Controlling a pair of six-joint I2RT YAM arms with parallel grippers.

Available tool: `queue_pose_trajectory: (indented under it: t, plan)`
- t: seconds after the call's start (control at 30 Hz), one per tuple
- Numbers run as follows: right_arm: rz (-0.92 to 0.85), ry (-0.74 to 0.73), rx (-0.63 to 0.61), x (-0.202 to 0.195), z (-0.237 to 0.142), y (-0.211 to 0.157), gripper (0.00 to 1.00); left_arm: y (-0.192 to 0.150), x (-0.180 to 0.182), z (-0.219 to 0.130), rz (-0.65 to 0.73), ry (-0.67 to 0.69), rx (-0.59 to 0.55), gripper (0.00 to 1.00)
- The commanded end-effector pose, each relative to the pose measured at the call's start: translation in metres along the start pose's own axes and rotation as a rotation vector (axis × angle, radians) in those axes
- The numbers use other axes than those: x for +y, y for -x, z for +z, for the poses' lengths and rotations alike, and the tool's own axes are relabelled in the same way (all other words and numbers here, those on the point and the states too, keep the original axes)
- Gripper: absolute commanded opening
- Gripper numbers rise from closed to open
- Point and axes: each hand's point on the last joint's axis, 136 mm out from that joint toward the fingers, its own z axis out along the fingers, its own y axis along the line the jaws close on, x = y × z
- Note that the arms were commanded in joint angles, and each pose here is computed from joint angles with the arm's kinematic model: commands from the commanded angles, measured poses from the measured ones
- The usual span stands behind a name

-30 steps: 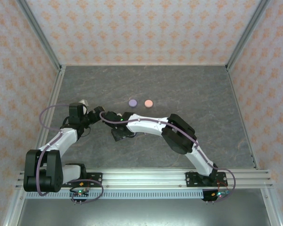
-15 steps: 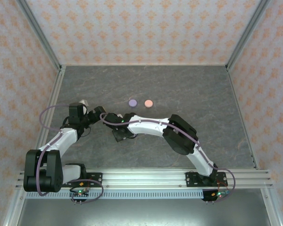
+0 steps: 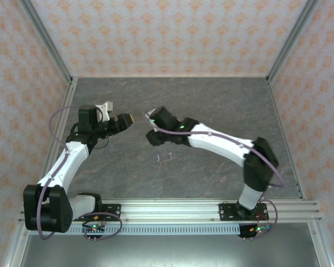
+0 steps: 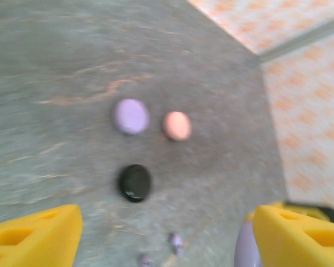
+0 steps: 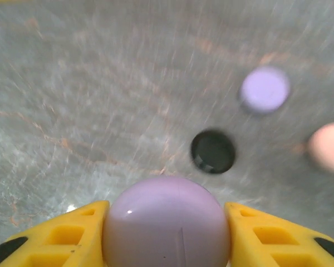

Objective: Insert the wireless bluetooth earbuds into the charging case

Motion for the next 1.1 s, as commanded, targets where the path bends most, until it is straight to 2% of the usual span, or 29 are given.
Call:
queue_pose_trajectory:
  t: [0.0, 0.23, 0.4, 0.8, 1.07]
  plan:
    - [-0.214, 0.047, -0.206, 0.005, -0.034, 0.034, 0.47, -0.011, -0.057, -0.020, 0.110, -0.179, 0.112, 0.80]
    - [-0.449, 0.016, -0.419, 0.006, -0.080, 0.056, 0.46, -0.016, -0.117, -0.038, 0.252, -0.362, 0.183, 0.78]
    - [-0.594, -0.011, -0.465, 0.008, -0.084, 0.053, 0.46, -0.027, -0.138, -0.037, 0.319, -0.424, 0.211, 0.77]
    - [-0.666, 0.043, -0.537, 0.021, -0.098, 0.052, 0.46, -0.047, -0.138, -0.020, 0.334, -0.415, 0.261, 0.75]
    - [-0.652, 0.080, -0.551, 0.026, -0.103, 0.051, 0.46, -0.053, -0.143, -0.009, 0.331, -0.441, 0.279, 0.63]
